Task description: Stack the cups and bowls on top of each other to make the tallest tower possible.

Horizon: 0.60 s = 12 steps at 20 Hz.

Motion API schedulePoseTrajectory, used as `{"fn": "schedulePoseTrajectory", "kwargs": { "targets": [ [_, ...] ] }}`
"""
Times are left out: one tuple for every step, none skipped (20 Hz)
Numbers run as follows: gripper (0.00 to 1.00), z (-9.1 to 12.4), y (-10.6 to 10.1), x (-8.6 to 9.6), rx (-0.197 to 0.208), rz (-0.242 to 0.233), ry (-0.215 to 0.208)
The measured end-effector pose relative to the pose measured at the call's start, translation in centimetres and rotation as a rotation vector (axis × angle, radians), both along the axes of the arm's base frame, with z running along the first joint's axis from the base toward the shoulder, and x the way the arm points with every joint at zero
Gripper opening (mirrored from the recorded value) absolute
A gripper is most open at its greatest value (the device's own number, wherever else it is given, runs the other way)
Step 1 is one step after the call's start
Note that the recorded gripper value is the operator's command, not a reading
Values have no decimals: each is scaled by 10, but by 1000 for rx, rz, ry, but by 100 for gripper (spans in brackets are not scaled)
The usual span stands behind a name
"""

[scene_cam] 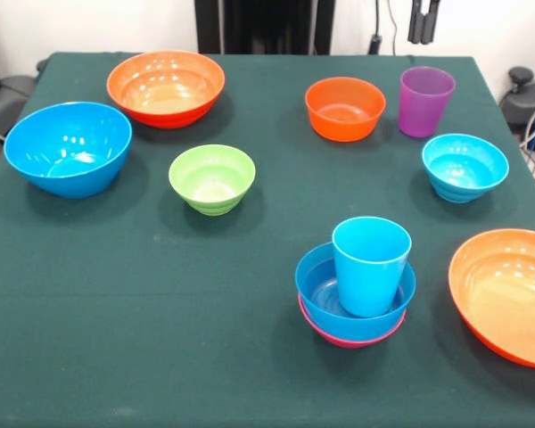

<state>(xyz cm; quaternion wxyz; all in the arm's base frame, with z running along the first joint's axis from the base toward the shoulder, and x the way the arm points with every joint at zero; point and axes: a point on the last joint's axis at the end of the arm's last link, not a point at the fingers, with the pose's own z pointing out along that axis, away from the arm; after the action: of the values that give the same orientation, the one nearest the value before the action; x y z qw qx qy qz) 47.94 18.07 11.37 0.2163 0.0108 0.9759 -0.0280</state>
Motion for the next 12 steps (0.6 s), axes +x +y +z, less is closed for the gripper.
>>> {"fn": "schedulePoseTrajectory", "kwargs": {
  "targets": [
    [0,0,0,0,0,0,0],
    [0,0,0,0,0,0,0],
    [0,0,1,0,1,1,1],
    [0,0,1,0,1,1,1],
    [0,0,1,0,2,2,1],
    [0,0,2,0,2,3,1],
    [0,0,2,0,3,3,1],
    [0,0,2,0,3,3,1],
    [0,0,2,0,3,3,1],
    [0,0,2,0,3,3,1],
    [0,0,2,0,4,3,1],
    [0,0,2,0,4,3,1]
  ]
}}
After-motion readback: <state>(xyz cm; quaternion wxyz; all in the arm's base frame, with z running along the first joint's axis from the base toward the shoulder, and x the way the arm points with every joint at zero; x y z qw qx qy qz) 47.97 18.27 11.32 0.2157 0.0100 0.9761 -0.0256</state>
